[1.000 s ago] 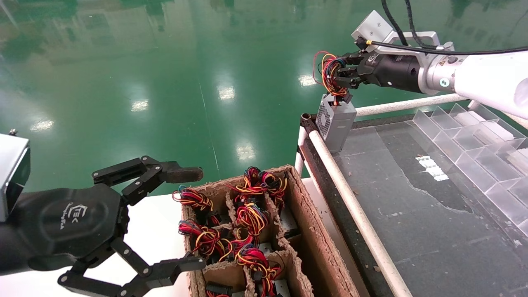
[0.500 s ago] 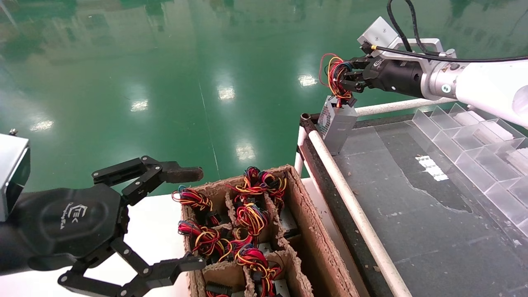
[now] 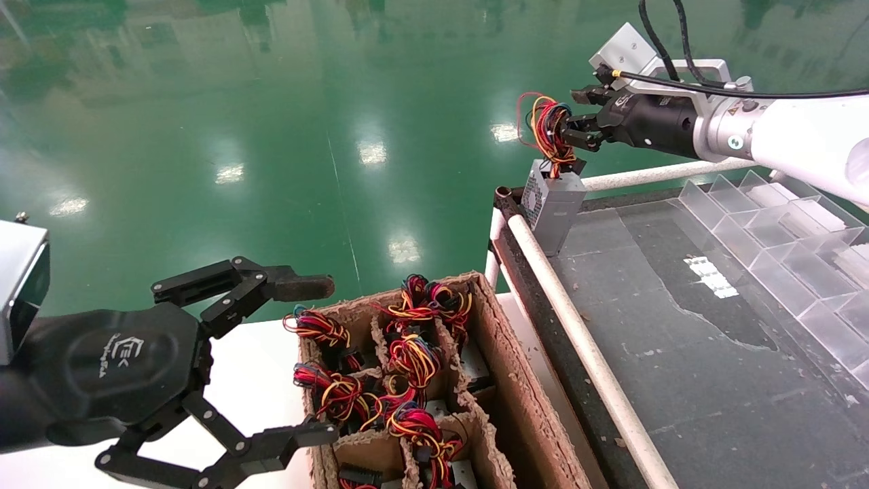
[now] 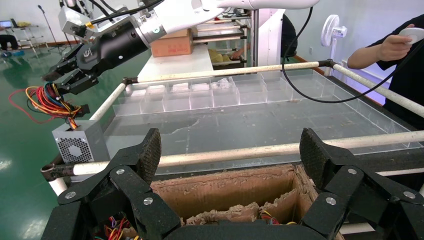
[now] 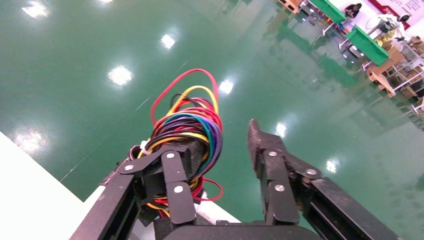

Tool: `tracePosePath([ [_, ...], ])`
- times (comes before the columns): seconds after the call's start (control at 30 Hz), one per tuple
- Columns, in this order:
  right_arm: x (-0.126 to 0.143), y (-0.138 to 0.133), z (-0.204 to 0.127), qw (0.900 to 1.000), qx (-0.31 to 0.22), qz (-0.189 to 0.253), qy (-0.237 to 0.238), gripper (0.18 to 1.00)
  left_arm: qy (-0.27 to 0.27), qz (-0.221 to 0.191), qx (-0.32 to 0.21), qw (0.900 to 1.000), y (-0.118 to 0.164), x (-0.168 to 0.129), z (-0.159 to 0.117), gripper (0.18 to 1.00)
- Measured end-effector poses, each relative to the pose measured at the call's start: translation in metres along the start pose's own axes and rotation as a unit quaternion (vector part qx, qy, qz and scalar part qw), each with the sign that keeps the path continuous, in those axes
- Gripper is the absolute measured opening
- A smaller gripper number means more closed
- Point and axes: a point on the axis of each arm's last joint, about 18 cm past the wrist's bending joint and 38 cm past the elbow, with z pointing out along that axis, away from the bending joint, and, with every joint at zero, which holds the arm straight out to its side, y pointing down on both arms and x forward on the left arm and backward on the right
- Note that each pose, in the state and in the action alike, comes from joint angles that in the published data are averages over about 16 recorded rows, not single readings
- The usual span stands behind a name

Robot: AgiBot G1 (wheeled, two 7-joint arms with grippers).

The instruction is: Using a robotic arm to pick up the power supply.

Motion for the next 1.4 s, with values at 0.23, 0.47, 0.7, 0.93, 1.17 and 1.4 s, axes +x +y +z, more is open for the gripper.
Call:
tracePosePath([
  [0.23, -0.001, -0.002, -0.001, 1.0, 0.001, 0.0, -0.007, 0.435, 0.0, 0.0, 0.0, 1.0, 0.0, 0.0, 0.0, 1.001],
  [0.47, -0.001, -0.003, -0.006, 1.0, 0.0, 0.0, -0.021, 0.596, 0.0, 0.0, 0.0, 1.0, 0.0, 0.0, 0.0, 1.001],
  [0.7, 0.0, 0.0, -0.013, 0.999, -0.009, -0.002, -0.036, 0.76, 0.0, 0.0, 0.0, 1.0, 0.0, 0.0, 0.0, 1.001],
  [0.93, 0.007, 0.0, -0.021, 0.999, -0.015, 0.0, -0.039, 0.891, 0.0, 0.0, 0.0, 1.0, 0.0, 0.0, 0.0, 1.001],
  [1.17, 0.026, -0.017, -0.034, 0.999, 0.019, 0.017, -0.022, 0.963, 0.0, 0.0, 0.0, 1.0, 0.0, 0.0, 0.0, 1.001],
  [1.4, 0.049, -0.039, -0.053, 0.997, 0.077, 0.028, 0.0, 0.994, 0.0, 0.0, 0.0, 1.0, 0.0, 0.0, 0.0, 1.001],
])
